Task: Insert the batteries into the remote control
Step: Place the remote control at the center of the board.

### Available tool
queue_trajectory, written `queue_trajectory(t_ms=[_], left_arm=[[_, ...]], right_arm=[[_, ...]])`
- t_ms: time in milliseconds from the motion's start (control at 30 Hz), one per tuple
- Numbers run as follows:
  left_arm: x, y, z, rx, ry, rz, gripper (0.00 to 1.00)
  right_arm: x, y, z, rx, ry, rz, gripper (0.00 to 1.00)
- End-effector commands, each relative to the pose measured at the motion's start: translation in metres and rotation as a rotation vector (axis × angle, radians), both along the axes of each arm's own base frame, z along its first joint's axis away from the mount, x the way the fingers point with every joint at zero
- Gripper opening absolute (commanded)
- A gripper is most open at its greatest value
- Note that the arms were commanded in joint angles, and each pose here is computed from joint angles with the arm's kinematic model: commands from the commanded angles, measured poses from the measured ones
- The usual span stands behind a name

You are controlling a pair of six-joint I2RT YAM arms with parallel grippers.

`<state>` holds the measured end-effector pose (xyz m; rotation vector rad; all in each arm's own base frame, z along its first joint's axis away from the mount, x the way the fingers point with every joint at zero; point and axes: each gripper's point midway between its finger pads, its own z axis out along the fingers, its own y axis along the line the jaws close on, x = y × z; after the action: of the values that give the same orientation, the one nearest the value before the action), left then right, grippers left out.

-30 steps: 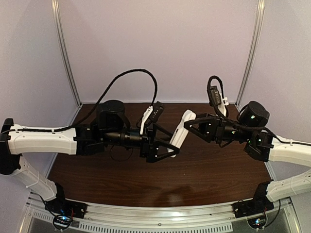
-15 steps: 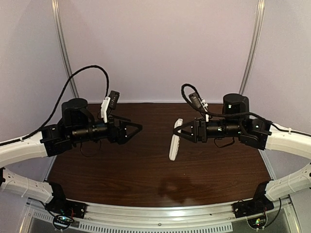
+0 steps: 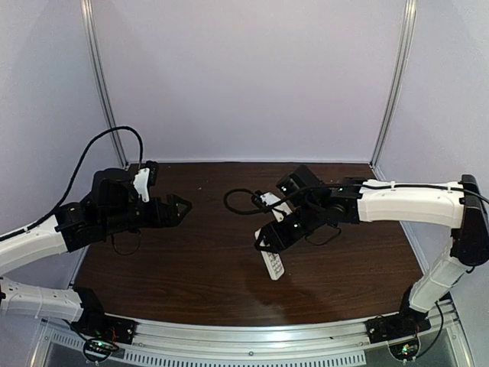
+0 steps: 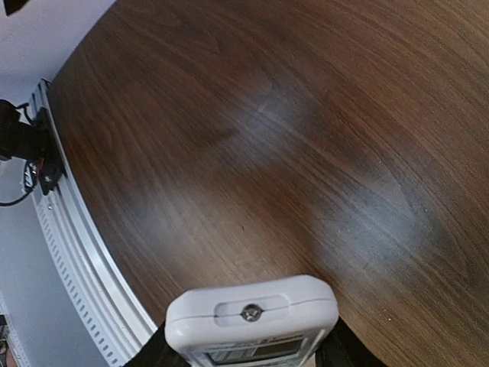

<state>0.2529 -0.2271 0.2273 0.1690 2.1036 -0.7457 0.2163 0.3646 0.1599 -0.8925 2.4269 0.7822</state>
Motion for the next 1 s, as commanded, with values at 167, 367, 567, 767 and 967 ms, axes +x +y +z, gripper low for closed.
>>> queue_trajectory(t_ms=[167,367,567,767,967], left_arm=[[0.0,0.012,-0.028,0.049,0.06,0.057,0.97],[0.001,0.012,-0.041,0.077,0.086,0.058,0.98],[0.004,0.019,-0.053,0.109,0.104,0.098,0.97],[0.008,0.03,-0.07,0.15,0.157,0.134,0.97],[0.009,0.032,-0.077,0.152,0.166,0.13,0.97]], right_arm=[[-0.014,0.005,-0.059,-0.341,-0.016,0.08,0.1],[-0.025,0.016,-0.087,-0.475,0.005,0.158,0.13],[-0.025,0.022,-0.11,-0.589,0.003,0.188,0.17],[-0.03,0.031,-0.128,-0.613,0.04,0.214,0.28],[-0.028,0.036,-0.138,-0.627,0.048,0.221,0.31]])
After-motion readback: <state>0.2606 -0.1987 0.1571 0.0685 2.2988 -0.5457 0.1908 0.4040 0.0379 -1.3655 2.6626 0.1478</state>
